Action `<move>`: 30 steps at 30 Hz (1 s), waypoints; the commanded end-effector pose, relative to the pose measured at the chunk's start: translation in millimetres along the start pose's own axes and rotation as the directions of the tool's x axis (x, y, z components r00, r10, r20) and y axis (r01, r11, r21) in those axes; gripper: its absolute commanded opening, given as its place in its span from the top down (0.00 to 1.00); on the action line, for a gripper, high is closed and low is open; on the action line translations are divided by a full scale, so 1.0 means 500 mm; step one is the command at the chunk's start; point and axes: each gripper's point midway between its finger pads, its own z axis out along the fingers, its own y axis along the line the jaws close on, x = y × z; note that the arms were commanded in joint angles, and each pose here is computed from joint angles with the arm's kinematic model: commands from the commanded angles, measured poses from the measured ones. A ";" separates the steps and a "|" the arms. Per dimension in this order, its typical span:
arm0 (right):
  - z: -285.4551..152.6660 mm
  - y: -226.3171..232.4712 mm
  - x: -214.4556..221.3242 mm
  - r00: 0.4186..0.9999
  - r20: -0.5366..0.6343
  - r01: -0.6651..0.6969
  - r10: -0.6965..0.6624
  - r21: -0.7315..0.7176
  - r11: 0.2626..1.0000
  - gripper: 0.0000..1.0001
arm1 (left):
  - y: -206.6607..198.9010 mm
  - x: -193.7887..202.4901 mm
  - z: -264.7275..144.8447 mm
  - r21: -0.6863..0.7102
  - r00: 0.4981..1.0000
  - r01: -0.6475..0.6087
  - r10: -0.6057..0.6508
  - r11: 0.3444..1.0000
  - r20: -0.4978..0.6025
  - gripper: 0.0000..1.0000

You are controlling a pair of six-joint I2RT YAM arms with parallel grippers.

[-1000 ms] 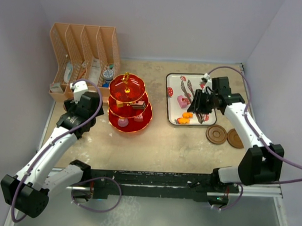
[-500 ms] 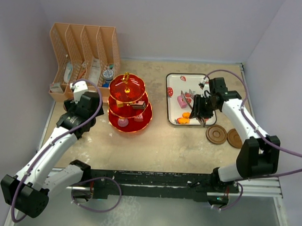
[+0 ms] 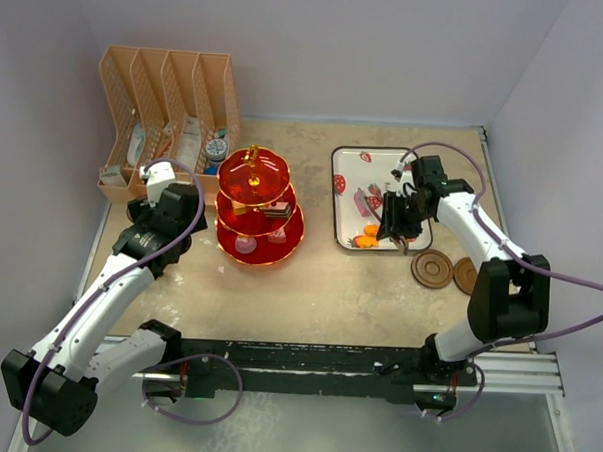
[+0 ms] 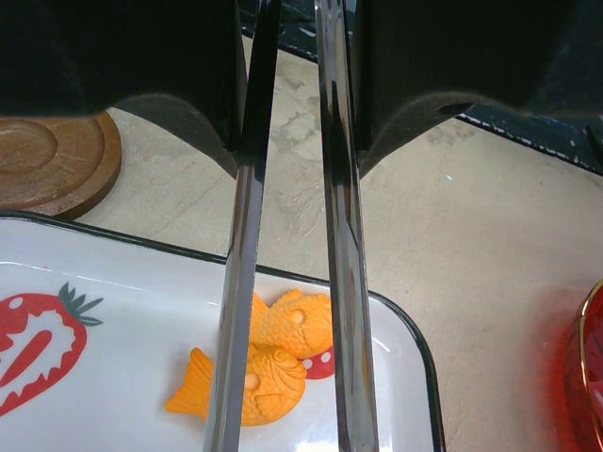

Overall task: Serve the afternoon tea
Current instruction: Pick up the desert from the tray.

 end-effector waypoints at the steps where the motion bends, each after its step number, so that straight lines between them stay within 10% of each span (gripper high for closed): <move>1: -0.002 0.009 -0.014 0.999 0.025 0.034 -0.033 -0.010 0.999 0.58 | 0.002 -0.015 -0.005 0.003 1.000 0.003 -0.003 1.000 0.030 0.14; 30: -0.004 0.015 0.012 0.999 0.046 0.016 -0.017 0.020 1.000 0.76 | 0.002 -0.016 -0.007 0.008 1.000 0.006 -0.007 1.000 0.030 0.14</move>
